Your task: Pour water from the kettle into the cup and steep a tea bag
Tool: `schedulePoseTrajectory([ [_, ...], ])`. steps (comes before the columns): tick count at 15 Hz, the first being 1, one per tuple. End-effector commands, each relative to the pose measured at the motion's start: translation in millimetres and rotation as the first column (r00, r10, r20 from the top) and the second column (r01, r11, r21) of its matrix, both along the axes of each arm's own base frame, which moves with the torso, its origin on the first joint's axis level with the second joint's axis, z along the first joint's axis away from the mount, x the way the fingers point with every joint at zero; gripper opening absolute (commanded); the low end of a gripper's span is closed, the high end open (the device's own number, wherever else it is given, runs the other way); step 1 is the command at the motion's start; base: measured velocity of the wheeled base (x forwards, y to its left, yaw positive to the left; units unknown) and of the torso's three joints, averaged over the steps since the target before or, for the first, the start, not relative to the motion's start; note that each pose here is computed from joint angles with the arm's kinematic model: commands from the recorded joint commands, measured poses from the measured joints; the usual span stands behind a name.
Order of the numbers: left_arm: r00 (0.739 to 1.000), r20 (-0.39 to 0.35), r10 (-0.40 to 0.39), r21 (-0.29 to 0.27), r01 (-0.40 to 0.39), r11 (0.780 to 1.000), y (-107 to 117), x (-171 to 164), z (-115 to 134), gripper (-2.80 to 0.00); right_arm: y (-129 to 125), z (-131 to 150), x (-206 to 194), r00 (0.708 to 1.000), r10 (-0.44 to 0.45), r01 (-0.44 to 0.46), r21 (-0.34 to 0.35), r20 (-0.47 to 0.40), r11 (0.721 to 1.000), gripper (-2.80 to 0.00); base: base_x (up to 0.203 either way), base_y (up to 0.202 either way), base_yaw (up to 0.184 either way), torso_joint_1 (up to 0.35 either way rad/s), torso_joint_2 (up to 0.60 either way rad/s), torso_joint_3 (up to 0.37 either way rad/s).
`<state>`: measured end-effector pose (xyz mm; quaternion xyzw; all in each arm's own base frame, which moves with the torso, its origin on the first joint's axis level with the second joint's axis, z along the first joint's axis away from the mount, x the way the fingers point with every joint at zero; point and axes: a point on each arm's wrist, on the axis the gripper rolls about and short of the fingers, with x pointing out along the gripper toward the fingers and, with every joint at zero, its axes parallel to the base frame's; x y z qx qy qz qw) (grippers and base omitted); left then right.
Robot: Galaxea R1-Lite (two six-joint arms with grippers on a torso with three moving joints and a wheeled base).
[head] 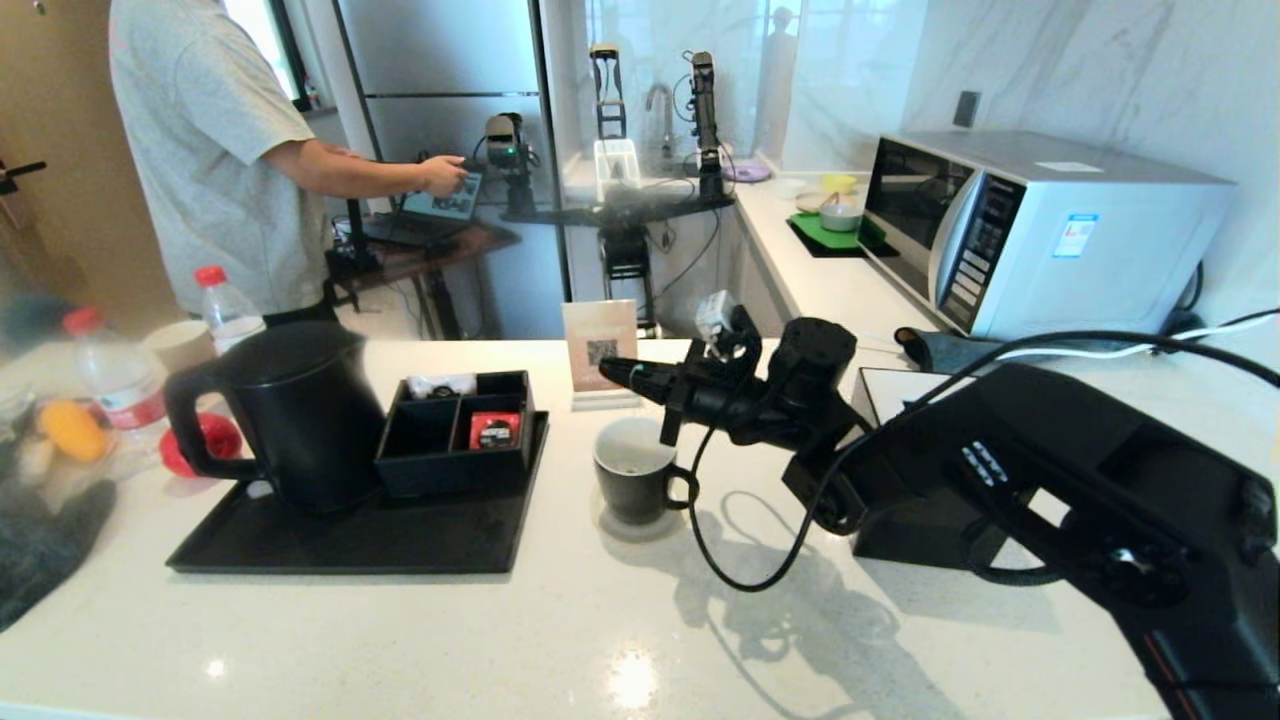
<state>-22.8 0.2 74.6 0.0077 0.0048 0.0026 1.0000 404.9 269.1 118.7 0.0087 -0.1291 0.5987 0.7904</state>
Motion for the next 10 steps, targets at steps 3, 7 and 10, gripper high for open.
schedulePoseTrajectory([
  [3,1.000,0.000,0.001,0.000,-0.001,1.000,0,0,0,-2.80,6,-7,-2,1.000,0.013,-0.013,-0.001,-0.001,1.000,-2.80,0.000,0.000,0.000,0.000,0.00,0.000],
  [7,1.000,0.000,0.001,0.000,-0.001,1.000,0,0,0,-2.80,-1,16,-2,0.999,-0.003,0.002,0.026,0.039,1.000,-2.80,0.000,0.000,0.000,0.000,0.00,0.000],
  [10,1.000,0.000,0.001,0.000,-0.001,1.000,0,0,0,-2.80,-10,48,-4,0.996,-0.019,0.014,0.060,0.093,0.998,-2.80,0.000,0.000,0.000,0.000,0.00,0.000],
])
